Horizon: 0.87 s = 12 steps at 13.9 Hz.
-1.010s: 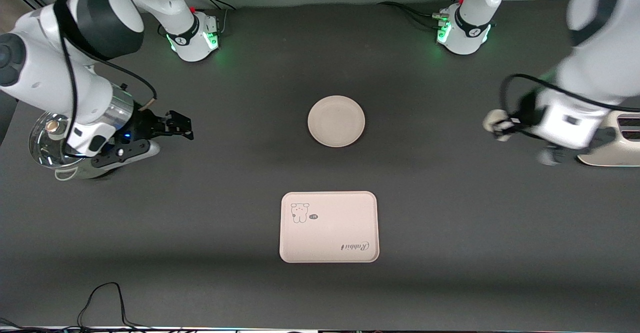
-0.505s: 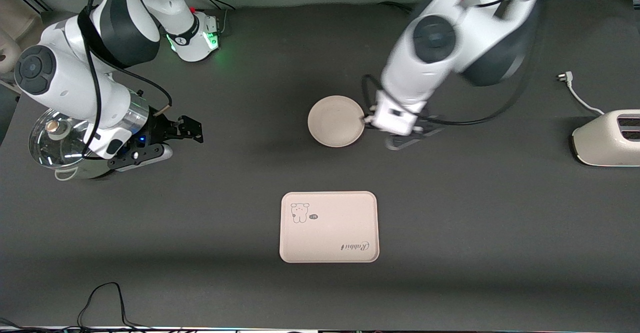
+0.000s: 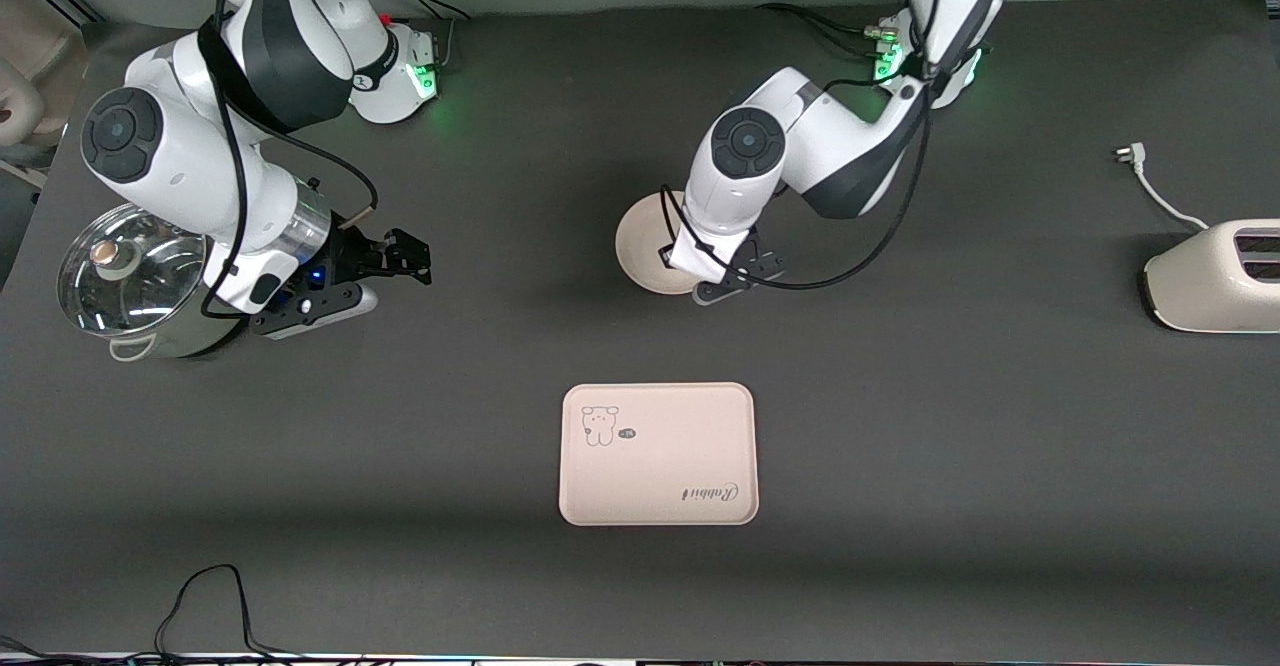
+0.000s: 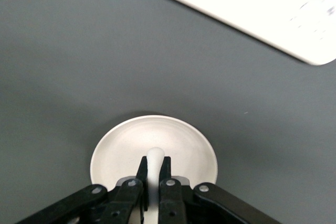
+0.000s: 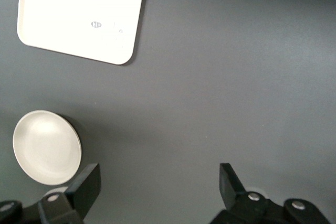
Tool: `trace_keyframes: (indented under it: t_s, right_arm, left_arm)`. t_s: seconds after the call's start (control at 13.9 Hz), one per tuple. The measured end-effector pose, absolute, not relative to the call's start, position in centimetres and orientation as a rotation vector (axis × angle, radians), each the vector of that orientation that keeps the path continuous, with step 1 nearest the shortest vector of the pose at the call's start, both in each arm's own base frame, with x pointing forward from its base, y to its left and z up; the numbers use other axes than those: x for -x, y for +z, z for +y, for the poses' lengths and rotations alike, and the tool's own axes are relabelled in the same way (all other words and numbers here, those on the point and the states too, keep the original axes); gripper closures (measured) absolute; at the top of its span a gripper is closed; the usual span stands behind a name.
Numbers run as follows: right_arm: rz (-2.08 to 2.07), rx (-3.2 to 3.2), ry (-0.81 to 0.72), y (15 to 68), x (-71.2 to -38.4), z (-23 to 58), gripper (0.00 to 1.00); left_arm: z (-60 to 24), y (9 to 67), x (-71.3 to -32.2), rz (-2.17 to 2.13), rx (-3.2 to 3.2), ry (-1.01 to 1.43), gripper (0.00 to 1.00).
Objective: Place bun in plate and plate on tray
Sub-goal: 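Carry the bun onto the plate while the right gripper approaches the plate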
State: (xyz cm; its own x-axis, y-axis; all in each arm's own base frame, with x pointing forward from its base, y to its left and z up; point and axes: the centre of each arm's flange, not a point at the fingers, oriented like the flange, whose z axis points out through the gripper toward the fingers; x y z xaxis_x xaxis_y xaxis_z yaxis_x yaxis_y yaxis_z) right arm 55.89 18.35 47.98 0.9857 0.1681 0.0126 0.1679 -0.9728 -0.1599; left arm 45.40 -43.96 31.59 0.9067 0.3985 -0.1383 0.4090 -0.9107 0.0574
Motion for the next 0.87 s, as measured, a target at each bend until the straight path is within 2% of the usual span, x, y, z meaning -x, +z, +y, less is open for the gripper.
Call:
trace_keyframes:
  t_s: [0.5,0.58,0.87]
  right_arm:
    - [-0.246,2.957,-0.041,49.0,-54.7,21.9,0.0]
    - [-0.254,2.958,-0.035,48.7,-54.4,22.4,0.0]
    - [-0.169,2.871,-0.033,47.7,-54.7,23.4,0.0]
  left_arm:
    - [-48.5,21.6,-39.1,0.747,-3.004,-0.166,0.87]
    - [-48.5,21.1,-39.1,0.75,-3.004,-0.167,0.81]
    - [-48.2,20.9,-39.5,0.763,-3.005,-0.165,0.38]
